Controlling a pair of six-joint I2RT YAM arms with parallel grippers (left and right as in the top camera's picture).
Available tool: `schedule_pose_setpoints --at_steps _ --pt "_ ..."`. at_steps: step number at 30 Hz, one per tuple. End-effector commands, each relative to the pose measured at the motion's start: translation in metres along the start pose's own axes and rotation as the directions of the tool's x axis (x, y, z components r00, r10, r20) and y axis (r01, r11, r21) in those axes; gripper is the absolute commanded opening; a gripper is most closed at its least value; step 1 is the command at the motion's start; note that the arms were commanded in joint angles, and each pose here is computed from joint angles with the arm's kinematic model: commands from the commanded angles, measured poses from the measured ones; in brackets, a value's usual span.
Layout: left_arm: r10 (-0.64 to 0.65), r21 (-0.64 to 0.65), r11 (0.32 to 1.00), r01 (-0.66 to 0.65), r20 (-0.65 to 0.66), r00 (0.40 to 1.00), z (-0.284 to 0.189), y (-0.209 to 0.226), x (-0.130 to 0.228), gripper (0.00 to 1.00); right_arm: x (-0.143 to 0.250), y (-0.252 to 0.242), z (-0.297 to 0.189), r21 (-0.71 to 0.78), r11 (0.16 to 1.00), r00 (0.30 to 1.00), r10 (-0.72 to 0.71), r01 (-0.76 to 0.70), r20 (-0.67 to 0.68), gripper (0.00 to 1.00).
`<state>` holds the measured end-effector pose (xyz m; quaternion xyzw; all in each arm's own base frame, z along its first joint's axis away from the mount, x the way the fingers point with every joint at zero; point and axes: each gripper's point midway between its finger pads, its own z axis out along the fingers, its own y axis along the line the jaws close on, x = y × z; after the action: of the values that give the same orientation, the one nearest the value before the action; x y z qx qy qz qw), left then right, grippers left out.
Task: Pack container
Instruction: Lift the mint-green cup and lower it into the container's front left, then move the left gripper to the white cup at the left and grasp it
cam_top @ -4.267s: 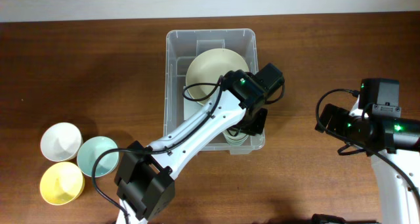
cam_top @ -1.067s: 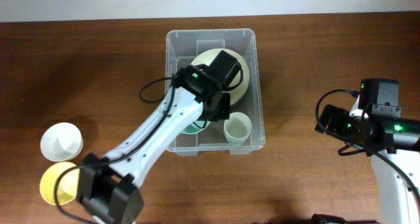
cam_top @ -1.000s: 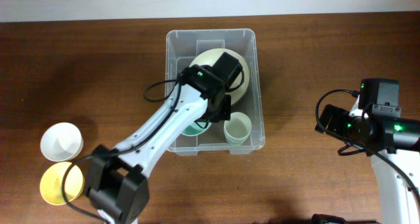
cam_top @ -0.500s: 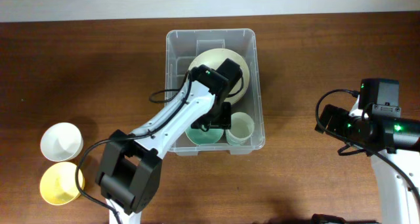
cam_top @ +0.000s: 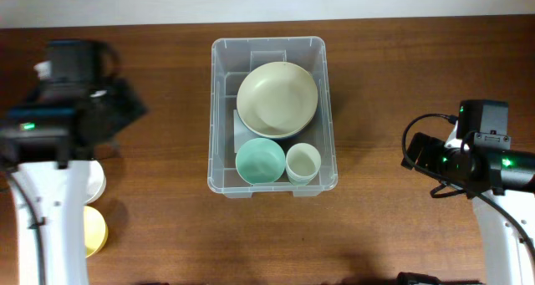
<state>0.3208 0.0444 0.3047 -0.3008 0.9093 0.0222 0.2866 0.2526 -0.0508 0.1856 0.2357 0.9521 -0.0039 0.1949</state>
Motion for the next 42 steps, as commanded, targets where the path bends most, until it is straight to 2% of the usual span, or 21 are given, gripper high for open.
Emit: schedule_pose_setpoints --at_steps 1,5,11,15,18,22,23,24,25,27,28,29,30,31,36,39,42 --pt "-0.034 -0.134 0.991 0.024 -0.073 0.997 0.036 0.047 -0.005 0.78 0.0 -0.003 0.001 0.007 1.0 1.0 0.0 0.0 -0.002 0.99" --pt "-0.13 -0.222 0.971 0.09 -0.173 0.976 0.089 0.085 0.006 0.79 0.0 -0.003 0.001 0.008 1.0 1.0 0.0 0.0 -0.002 0.99" --pt "-0.164 -0.274 0.959 0.073 -0.323 0.932 0.161 0.106 0.03 0.79 0.001 -0.003 0.001 0.008 1.0 1.0 0.0 0.0 -0.003 0.99" --pt "-0.182 -0.327 0.945 0.025 -0.46 0.869 0.216 0.116 0.06 0.79 0.001 -0.003 0.001 0.008 1.0 1.0 0.0 0.0 -0.003 0.99" --pt "-0.195 -0.353 0.936 -0.011 -0.541 0.818 0.243 0.122 0.084 0.79 0.001 -0.003 0.001 0.008 1.0 1.0 0.0 0.0 -0.003 0.99" --pt "-0.201 -0.364 0.931 -0.028 -0.575 0.793 0.258 0.125 0.096 0.79 0.001 -0.003 0.001 0.008 1.0 1.0 0.0 0.0 -0.003 0.99" --pt "-0.201 -0.364 0.931 -0.028 -0.575 0.793 0.26 0.125 0.096 0.74 0.001 -0.003 0.001 0.008 1.0 1.0 0.0 0.0 -0.003 0.99" --pt "-0.201 -0.364 0.931 -0.028 -0.576 0.793 0.262 0.125 0.097 0.58 0.001 -0.003 0.001 0.008 1.0 1.0 0.0 0.0 -0.003 0.99" --pt "-0.201 -0.363 0.931 -0.027 -0.574 0.794 0.263 0.125 0.097 0.47 0.001 -0.003 0.001 0.008 1.0 1.0 0.0 0.0 -0.003 0.99" --pt "-0.192 -0.356 0.934 -0.029 -0.568 0.8 0.265 0.124 0.094 0.31 0.001 -0.003 0.001 0.008 1.0 1.0 0.0 0.0 -0.003 0.99" --pt "-0.192 -0.354 0.935 -0.026 -0.566 0.801 0.265 0.124 0.094 0.19 0.001 -0.003 0.001 0.008 1.0 1.0 0.0 0.0 -0.003 0.99" --pt "-0.192 -0.351 0.936 -0.024 -0.568 0.8 0.265 0.123 0.094 0.14 0.001 -0.003 0.001 0.008 1.0 1.0 0.0 0.0 -0.003 0.99" --pt "-0.194 -0.343 0.939 -0.018 -0.571 0.798 0.265 0.121 0.095 0.03 0.001 -0.003 0.001 0.008 1.0 1.0 0.0 0.0 -0.003 0.99" --pt "-0.195 -0.338 0.941 -0.013 -0.574 0.796 0.265 0.12 0.095 0.01 0.001 -0.003 0.001 0.008 1.0 1.0 0.0 0.0 -0.003 0.99" --pt "-0.169 -0.299 0.954 -0.016 -0.582 0.795 0.268 0.114 0.095 0.0 0.0 -0.003 0.001 0.008 1.0 1.0 0.0 0.0 -0.002 0.99" --pt "-0.126 -0.231 0.973 -0.015 -0.584 0.802 0.263 0.098 0.088 0.01 0.0 -0.003 0.001 0.008 1.0 1.0 0.0 0.0 -0.002 0.99" --pt "-0.081 -0.157 0.988 -0.005 -0.537 0.839 0.244 0.071 0.07 0.0 0.001 -0.003 0.001 0.008 1.0 1.0 0.0 0.0 -0.003 0.99"
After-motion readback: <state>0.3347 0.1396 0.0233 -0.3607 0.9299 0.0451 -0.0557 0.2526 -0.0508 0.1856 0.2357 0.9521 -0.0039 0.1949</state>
